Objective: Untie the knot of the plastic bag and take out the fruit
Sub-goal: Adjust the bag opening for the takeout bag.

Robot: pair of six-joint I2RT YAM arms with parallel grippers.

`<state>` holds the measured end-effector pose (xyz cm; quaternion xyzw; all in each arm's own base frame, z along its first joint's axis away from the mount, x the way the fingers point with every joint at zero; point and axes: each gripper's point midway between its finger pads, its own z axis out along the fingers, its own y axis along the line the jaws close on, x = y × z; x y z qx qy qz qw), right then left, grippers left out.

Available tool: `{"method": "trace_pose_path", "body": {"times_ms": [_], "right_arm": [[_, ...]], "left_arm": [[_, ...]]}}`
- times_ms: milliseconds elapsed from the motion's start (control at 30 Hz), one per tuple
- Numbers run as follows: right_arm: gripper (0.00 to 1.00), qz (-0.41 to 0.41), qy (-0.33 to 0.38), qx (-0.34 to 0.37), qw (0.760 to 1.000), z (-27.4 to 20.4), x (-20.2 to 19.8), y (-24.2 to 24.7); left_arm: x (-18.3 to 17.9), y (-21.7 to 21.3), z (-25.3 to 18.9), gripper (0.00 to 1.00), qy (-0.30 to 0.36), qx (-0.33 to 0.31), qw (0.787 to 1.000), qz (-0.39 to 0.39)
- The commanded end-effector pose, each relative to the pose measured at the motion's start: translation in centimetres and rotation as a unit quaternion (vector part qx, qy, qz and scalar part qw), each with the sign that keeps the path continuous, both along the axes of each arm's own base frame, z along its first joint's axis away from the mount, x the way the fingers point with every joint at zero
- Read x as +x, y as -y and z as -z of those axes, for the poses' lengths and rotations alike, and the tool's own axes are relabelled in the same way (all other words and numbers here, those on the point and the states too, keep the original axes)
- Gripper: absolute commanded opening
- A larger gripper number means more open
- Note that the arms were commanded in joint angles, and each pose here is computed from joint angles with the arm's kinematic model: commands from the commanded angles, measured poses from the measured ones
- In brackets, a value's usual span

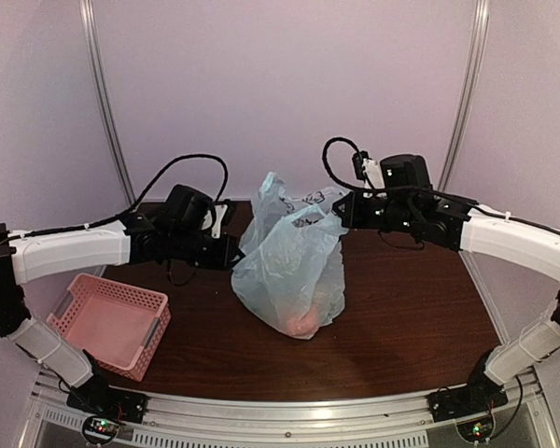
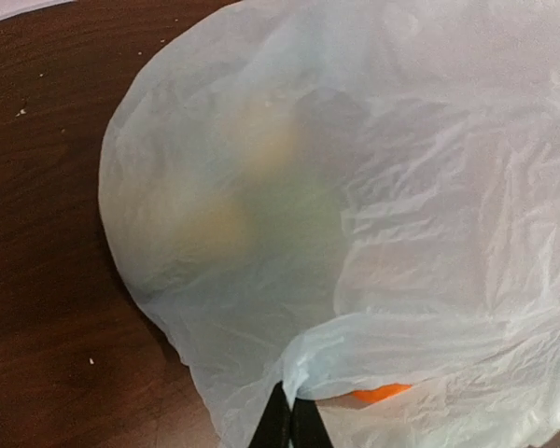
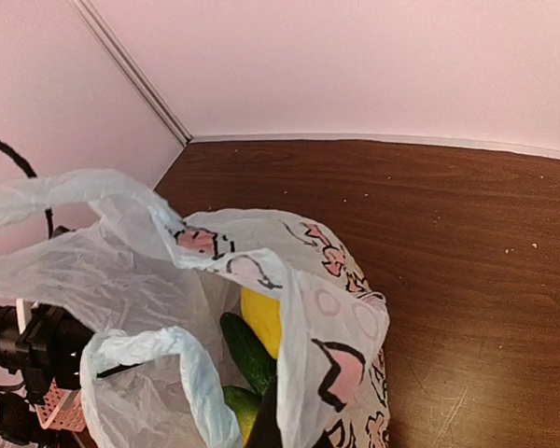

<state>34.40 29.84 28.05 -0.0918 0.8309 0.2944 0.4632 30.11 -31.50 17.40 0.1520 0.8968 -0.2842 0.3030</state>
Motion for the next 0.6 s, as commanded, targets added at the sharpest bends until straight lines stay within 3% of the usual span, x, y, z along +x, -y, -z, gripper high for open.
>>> {"method": "trace_pose_path", "body": {"times_ms": [0,200,433,467,567], "right_arm": [[0.00,0.071,0.012,0.008,0.997,-1.4,1.3,4.0],[0.00,0.106,0.012,0.014,0.994,-1.1,1.7,7.0],[0.00,0.089,0.011,0.027,0.996,-1.1,1.5,6.6],[0.00,0.075,0.015,0.035,0.996,-1.5,1.4,6.0],[0.00,0.032,0.021,0.046,0.998,-2.1,1.1,4.5]], "left_arm": [[0.0,-3.4,0.4,0.00,0.003,-0.007,0.998,-0.064],[-1.4,-6.0,1.2,0.00,-0.007,-0.008,0.995,-0.099],[-1.6,-7.1,-0.2,0.02,0.023,-0.016,0.994,-0.110],[-1.6,-6.8,-0.7,0.10,0.032,-0.019,0.994,-0.100],[-1.6,-5.8,-3.1,0.52,0.065,-0.025,0.996,-0.056]]}}
